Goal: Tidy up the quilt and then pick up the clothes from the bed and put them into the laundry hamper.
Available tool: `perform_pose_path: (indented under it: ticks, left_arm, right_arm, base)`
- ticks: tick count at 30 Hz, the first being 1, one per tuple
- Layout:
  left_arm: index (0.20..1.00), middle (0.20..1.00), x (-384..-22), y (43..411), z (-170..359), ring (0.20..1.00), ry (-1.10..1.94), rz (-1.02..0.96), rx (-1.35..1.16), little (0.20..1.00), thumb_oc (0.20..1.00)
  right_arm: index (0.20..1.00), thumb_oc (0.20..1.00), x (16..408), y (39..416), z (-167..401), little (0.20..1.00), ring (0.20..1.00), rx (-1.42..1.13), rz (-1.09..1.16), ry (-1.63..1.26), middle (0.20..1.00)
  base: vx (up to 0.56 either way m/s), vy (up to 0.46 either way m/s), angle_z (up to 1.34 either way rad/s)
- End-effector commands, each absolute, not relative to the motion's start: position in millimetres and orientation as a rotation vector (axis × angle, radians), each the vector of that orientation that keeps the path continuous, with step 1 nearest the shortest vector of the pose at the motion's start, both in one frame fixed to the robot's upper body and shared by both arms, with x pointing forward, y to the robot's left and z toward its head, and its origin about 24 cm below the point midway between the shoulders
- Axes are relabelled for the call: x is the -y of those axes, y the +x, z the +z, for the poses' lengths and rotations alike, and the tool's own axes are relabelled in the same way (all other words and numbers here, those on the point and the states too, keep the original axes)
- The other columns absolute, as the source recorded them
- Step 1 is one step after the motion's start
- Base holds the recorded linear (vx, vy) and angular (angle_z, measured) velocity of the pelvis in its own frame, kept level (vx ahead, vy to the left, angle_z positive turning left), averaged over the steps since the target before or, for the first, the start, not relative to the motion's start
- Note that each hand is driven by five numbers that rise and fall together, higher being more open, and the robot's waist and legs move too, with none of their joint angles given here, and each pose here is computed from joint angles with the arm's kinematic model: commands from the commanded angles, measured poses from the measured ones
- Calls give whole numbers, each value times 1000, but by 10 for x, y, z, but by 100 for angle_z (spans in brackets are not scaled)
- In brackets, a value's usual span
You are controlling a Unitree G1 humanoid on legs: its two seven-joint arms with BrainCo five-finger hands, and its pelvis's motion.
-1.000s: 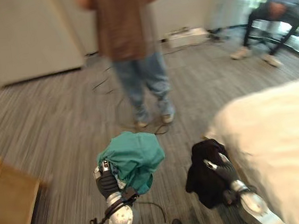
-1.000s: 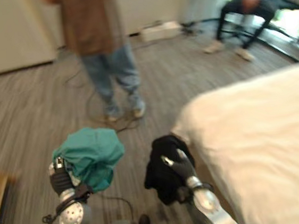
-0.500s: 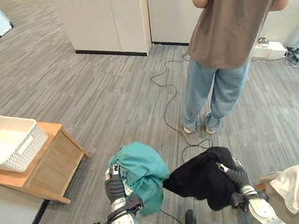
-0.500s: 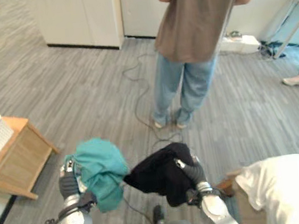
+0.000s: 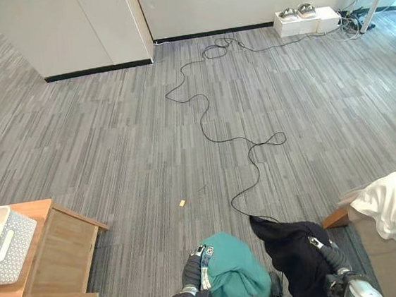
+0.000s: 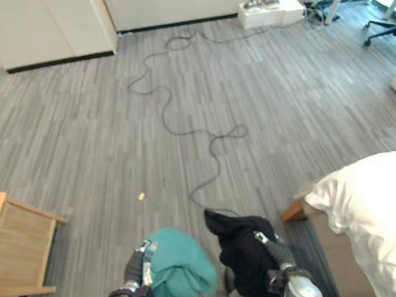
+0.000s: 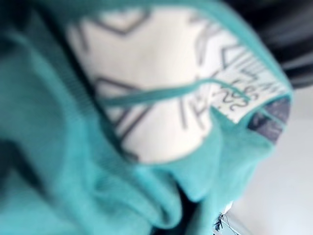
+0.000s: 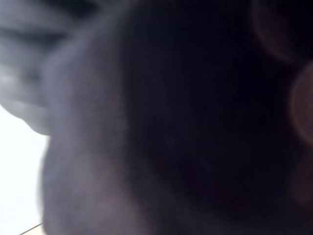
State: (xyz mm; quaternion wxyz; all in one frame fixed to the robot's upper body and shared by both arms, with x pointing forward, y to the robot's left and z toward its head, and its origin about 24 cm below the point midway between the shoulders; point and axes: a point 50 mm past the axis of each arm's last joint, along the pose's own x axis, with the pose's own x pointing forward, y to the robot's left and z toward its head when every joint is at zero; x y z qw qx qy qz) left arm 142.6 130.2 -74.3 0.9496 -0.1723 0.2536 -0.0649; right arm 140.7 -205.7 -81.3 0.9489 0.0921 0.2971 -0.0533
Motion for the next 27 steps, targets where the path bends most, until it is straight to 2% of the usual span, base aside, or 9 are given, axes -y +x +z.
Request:
perform_pose_path:
  ticks: [1,9,16,24,27]
  left_arm:
    - [200,200,-1355,1676,-524,200,-374,-149,-363,200,200]
    - [200,200,-1374,1639,-547,200,-363,-153,-390,200,200]
    - [200,200,-1517,1702,-514,200,-374,-108,-337,200,200]
    - [200,200,-1477,1503,-618,200,-367,-121,-372,200,200]
    - [200,200,-1468,1472,-589,200,-387,-105,-384,200,200]
  right_arm:
    - [200,200,1969,1656,-553,200,200,-431,-61,217,200]
    - [200,200,1879,1592,-632,200,200,-452,-75,239,200]
    - [200,200,2006,1640,-576,200,200,-410,-20,222,200]
    - [200,200,2067,1521,-597,200,200,-422,-29,228,200]
    - [200,200,2214,1493,-580,200,200,-468,-8,194,200]
  base:
    - [118,90,0]
    - [191,144,-12]
    - [503,-192,-8]
    - [639,-231,64]
    - [552,-155,60]
